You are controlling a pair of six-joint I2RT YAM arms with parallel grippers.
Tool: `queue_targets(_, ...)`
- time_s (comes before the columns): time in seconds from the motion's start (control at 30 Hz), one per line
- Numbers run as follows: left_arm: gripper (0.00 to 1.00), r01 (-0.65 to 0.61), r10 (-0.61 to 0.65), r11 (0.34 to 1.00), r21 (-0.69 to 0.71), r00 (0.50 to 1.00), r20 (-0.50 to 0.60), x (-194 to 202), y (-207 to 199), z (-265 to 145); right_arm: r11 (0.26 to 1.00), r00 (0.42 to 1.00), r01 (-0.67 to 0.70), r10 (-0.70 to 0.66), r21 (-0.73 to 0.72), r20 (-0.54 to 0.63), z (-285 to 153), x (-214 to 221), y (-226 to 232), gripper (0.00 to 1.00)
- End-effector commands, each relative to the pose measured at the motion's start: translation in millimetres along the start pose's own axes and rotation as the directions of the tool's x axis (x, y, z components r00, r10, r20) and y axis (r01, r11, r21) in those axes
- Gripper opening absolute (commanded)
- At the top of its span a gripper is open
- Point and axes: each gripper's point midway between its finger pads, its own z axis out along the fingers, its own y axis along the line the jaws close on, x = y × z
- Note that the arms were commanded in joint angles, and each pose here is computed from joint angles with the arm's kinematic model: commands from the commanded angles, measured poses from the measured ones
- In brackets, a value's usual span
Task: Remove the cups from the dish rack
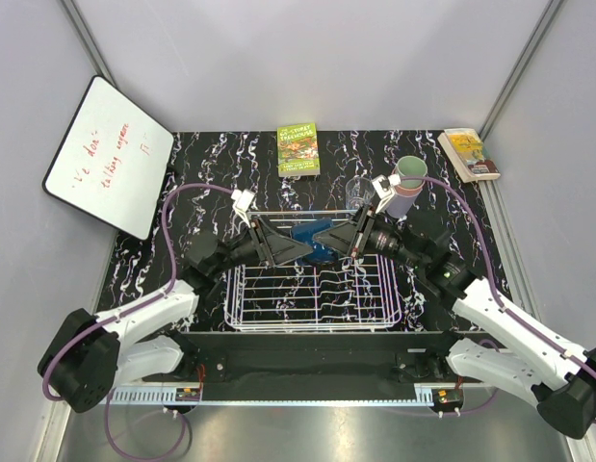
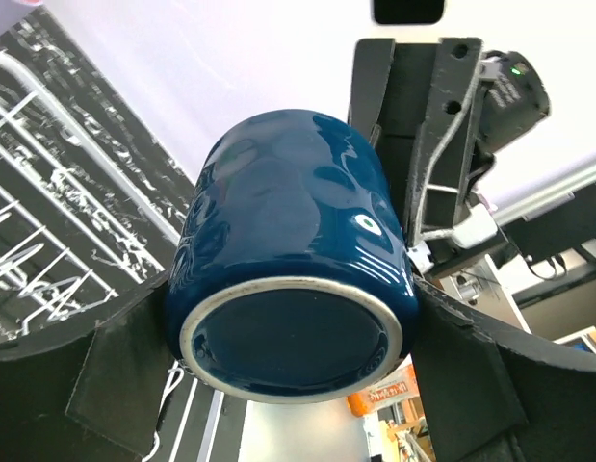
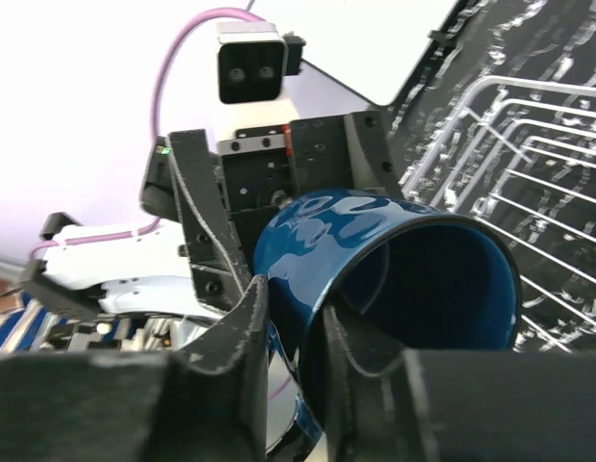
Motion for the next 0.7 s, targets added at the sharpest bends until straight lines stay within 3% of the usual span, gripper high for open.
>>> queue_targets(0.0,0.0,-0.078,0.074,0.991,0.109,0.997,0.035,-10,-31,1,0.992,0.999,0.041,-0.04,-0.118,0.012,3,-7,27,0.14)
queue_targets(0.07,0.0,-0.075,0.072,0.992,0.104,0.997,0.029,-10,-29,1,0.992,0.999,0.032,-0.032,-0.126,0.003,3,-5,28,0.03)
queue_targets(0.17,0.01,-0.07,0.068,0.994,0.078,0.997,0.028,-10,-25,2,0.991,1.0,0.028,-0.029,-0.13,-0.008,2,-3,29,0.0)
queue_targets(0.27,0.27,-0.079,0.079,0.997,0.007,0.997,0.019,-12,-15,3,0.995,0.999,0.033,-0.032,-0.097,0.014,-5,-5,25,0.0)
queue_targets(0.3,0.4,-0.115,0.115,0.993,-0.01,0.993,0.024,-18,-16,5,0.996,0.999,0.035,-0.034,-0.077,0.011,-7,-4,22,0.0)
queue_targets(0.33,0.63,-0.091,0.092,0.992,-0.084,0.996,0.009,-16,-3,4,0.996,0.998,0.051,-0.049,-0.067,0.034,-13,-8,23,0.0)
queue_targets(0.43,0.87,-0.122,0.126,0.973,-0.194,0.992,0.004,-25,6,3,0.997,0.995,0.073,-0.07,-0.038,0.066,-26,-12,24,0.0)
queue_targets(0.53,0.98,-0.136,0.144,0.948,-0.288,0.99,0.006,-35,16,1,0.996,0.993,0.091,-0.091,-0.003,0.073,-36,-13,23,0.0)
queue_targets(0.67,0.99,-0.141,0.163,0.911,-0.388,0.986,0.025,-48,28,-5,0.992,0.989,0.118,-0.12,0.035,0.089,-43,-19,22,0.0)
